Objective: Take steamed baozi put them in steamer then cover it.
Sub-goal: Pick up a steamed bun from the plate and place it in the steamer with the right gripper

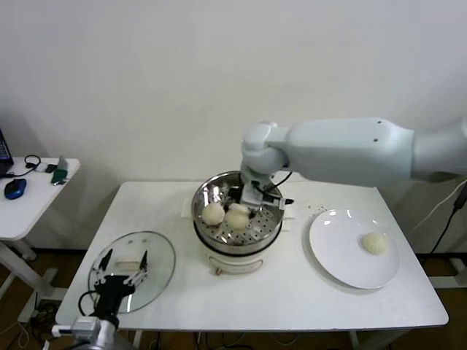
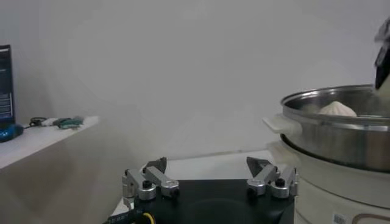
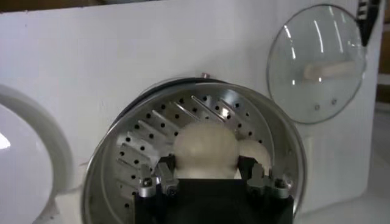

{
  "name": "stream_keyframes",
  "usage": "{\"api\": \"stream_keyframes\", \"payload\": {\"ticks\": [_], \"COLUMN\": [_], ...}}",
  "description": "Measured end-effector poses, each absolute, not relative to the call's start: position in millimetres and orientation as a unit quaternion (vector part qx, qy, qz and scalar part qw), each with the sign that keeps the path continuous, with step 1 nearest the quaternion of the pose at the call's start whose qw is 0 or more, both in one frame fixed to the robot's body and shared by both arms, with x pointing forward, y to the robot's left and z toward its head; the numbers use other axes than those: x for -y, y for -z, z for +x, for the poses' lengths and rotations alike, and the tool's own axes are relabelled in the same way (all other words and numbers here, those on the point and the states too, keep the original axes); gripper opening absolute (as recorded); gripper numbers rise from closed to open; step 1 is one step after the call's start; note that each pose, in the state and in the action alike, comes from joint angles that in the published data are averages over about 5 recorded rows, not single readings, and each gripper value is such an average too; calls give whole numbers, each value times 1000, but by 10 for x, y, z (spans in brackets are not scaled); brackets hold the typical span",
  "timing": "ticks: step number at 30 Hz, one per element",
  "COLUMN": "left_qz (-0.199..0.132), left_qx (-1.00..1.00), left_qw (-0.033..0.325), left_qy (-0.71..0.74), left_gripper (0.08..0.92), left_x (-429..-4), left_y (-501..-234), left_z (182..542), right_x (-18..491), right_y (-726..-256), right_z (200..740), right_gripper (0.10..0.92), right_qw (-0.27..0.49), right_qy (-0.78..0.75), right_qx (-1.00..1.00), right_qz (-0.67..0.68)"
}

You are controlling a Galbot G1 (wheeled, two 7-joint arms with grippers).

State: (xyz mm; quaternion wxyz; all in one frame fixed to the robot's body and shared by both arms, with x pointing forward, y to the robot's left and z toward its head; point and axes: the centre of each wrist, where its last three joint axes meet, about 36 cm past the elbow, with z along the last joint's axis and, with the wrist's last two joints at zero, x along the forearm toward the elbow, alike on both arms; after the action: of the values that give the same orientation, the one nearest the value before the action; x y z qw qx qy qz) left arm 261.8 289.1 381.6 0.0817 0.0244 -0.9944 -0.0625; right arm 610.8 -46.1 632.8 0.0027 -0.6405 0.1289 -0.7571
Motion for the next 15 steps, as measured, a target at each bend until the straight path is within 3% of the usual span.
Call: {"api": "stream_keyframes", "payload": {"ticks": [11, 15], "left_qz": [27, 28], "left_qx": [994, 995], "left_qw": [82, 81], "left_qy": [60, 60], "left_gripper": [823, 823], "left_x": [-2899, -2900], "left_y": [-3802, -3805], "left_z": [2579, 2574], "right_x": [327, 311], "right_y": [-5966, -5945], "right_z": [6152, 6180], "right_gripper": [684, 736], "right_qw": [2, 3], "right_qy": [751, 749], "right_qx": [-115, -115], "right_qz": [-650, -652]}}
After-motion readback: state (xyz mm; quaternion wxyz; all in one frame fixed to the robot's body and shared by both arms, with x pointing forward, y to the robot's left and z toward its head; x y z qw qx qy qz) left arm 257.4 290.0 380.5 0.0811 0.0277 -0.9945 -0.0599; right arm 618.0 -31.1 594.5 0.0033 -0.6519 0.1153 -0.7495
